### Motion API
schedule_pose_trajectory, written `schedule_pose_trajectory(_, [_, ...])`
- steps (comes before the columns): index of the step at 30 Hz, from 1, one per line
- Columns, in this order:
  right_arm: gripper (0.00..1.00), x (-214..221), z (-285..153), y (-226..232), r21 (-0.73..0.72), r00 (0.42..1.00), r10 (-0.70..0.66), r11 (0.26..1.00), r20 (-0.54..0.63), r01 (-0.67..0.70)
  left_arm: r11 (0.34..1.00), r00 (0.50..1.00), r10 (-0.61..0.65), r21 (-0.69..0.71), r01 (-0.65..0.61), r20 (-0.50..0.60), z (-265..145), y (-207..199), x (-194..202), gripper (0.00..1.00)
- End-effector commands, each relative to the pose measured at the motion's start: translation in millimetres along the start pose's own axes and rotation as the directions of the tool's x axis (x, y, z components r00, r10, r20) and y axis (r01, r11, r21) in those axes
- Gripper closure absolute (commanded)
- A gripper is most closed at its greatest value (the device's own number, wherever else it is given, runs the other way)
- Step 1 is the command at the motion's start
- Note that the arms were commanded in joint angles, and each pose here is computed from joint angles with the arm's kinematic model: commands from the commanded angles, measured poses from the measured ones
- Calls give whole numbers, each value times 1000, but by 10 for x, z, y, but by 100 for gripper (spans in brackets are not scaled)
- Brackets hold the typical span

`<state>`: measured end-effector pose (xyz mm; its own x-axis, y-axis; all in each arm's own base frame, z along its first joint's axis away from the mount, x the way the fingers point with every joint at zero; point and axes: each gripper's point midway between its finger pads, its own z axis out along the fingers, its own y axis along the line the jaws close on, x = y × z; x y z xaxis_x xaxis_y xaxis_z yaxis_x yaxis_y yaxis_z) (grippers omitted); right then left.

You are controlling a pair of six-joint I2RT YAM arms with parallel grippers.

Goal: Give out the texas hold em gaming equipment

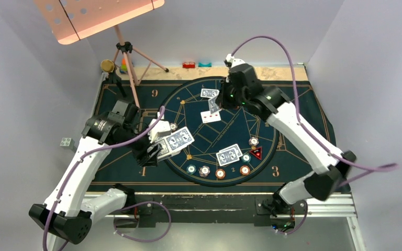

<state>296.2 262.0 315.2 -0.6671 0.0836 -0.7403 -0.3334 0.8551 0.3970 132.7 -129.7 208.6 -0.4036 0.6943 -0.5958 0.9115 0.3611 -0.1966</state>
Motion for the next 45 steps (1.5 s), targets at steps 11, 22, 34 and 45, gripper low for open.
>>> schedule_pose_trajectory(11, [100,365,829,-1537,813,984,-106,554,-142,177,999,998,46,16,-47,47,-60,-108,-53,100])
schedule_pose_trajectory(22, [100,844,1630,-1537,822,949,-114,478,-293,311,999,998,40,15,-41,47,-67,-116,-50,100])
schedule_pose_trajectory(34, [100,1035,2131,-1224,689,946,-116,660,-302,301,999,998,34,20,-35,44,-39,-93,-58,100])
schedule_pose_trajectory(45, [59,1233,2408,-1106,620,936,-93,727,-338,296,999,999,32,17,-32,34,-25,-80,-31,100])
